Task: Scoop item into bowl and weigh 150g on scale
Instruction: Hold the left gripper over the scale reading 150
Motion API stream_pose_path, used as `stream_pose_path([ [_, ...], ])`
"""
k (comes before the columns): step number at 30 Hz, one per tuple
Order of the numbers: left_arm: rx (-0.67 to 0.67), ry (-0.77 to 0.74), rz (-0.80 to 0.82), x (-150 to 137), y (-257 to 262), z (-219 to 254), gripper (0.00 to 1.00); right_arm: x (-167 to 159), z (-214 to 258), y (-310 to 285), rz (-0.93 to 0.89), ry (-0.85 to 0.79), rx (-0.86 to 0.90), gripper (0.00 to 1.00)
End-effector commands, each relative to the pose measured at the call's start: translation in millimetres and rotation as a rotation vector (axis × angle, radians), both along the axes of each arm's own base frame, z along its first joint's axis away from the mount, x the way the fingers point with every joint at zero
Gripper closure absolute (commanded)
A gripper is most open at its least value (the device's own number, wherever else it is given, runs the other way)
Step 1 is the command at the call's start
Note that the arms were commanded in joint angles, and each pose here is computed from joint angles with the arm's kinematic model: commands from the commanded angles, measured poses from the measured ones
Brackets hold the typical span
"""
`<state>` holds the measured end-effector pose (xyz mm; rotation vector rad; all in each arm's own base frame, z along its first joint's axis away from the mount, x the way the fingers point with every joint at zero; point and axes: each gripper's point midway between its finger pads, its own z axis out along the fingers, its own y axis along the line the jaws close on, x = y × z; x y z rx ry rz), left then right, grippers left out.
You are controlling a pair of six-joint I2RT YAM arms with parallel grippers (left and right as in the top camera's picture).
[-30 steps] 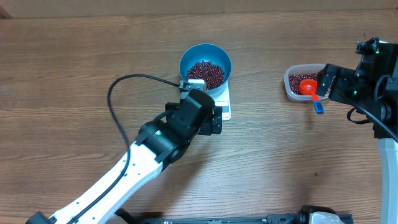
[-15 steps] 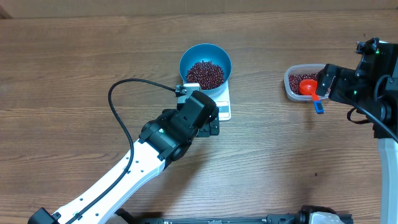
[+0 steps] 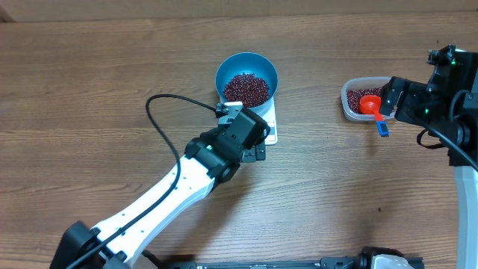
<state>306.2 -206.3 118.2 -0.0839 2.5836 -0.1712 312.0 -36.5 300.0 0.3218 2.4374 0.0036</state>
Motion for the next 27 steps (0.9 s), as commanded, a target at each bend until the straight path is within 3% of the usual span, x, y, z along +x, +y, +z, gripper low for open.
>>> stream_pose_path([
  [1, 0.004, 0.001, 0.038, 5, 2, -7, 0.0, 2, 11, -2, -0.004, -0.032, -0.007, 0.0],
  [27, 0.058, 0.034, -0.016, 2, 3, -21, 0.0, 2, 11, -2, -0.005, -0.032, -0.007, 0.0],
])
